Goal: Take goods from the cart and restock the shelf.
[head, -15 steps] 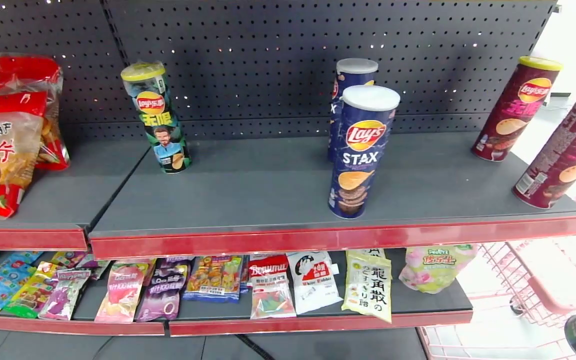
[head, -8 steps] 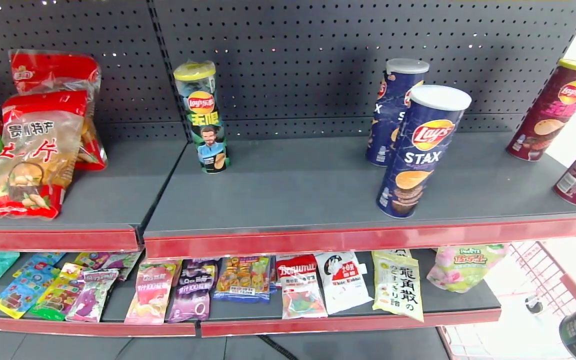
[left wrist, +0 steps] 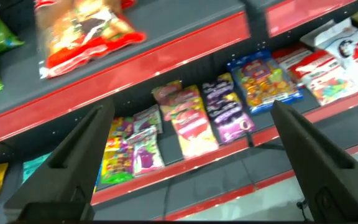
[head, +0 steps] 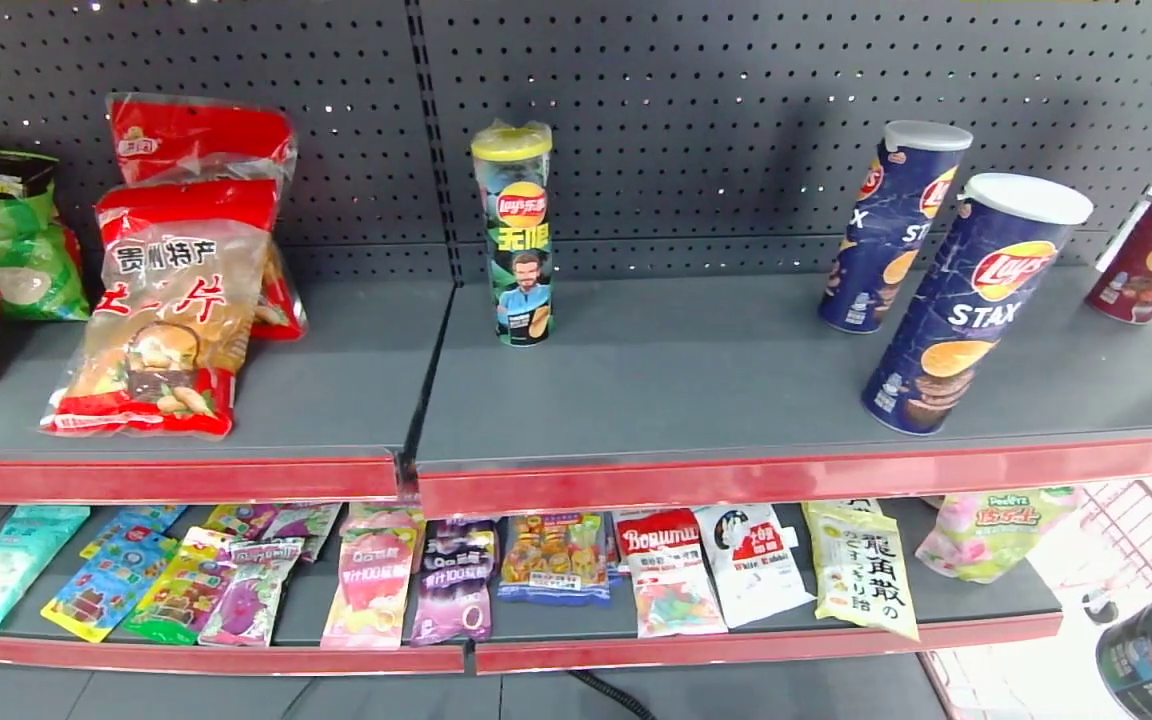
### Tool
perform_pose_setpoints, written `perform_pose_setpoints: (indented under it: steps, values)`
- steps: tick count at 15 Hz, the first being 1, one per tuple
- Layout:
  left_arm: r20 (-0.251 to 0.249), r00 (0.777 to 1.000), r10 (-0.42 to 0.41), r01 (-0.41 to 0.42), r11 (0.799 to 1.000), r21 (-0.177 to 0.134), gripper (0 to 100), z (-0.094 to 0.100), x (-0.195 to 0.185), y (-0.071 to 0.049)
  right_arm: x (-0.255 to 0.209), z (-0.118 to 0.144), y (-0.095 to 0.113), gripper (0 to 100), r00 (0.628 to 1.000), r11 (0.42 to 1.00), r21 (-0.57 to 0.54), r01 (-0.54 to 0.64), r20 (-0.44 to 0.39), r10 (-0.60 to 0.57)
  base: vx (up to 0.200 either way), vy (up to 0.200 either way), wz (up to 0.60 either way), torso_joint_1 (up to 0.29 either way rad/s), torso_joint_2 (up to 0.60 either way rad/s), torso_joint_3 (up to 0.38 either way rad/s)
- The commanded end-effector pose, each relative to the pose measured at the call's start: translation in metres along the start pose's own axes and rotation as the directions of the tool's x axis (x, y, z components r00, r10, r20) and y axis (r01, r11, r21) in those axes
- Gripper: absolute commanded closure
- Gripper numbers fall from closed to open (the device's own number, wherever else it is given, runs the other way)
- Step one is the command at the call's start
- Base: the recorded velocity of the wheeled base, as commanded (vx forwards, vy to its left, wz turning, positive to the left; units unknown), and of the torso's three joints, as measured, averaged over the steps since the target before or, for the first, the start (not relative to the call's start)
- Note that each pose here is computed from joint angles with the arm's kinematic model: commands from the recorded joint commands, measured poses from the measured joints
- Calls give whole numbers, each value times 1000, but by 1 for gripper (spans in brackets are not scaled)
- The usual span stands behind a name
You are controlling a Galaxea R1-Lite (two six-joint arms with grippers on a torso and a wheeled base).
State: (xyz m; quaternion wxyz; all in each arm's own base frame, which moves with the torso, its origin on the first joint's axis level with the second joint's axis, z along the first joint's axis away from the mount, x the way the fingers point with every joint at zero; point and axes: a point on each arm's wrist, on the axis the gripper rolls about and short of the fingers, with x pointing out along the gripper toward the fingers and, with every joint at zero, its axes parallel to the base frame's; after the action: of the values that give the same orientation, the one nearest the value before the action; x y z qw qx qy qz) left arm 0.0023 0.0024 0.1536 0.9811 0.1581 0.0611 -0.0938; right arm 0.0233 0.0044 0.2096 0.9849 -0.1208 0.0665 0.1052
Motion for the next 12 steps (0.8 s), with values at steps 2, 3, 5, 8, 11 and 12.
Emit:
perform_pose_setpoints:
  steps: [2,3,5,8,11,12]
  values:
    - [0,1000,0,0,1000,0,0,0,0,0,2,-1,1,100,999,999,-7,-35,-5,35,0,200,0,2,-2,-2]
    - [0,1000,0,0,1000,0,0,0,0,0,2,-1,1,100,999,999,-9,-46,-2,46,0,200,0,2,2,-2]
    - [1,1000,2,-2,1000,0,0,0,0,0,6,10,0,100,993,993,-17,-118,27,119,0,200,0,0,0,5]
    - [2,1000,2,-2,1000,18,0,0,0,0,11,17,-2,100,991,991,-19,-130,28,131,0,67,0,-1,-1,-1]
    - [11,1000,8,-9,999,32,0,0,-2,0,11,15,-1,100,991,991,-18,-135,23,135,0,0,0,0,0,0]
    - [7,1000,23,-23,999,30,0,-1,-2,1,11,15,-1,100,991,991,-18,-135,23,135,0,0,0,0,0,0]
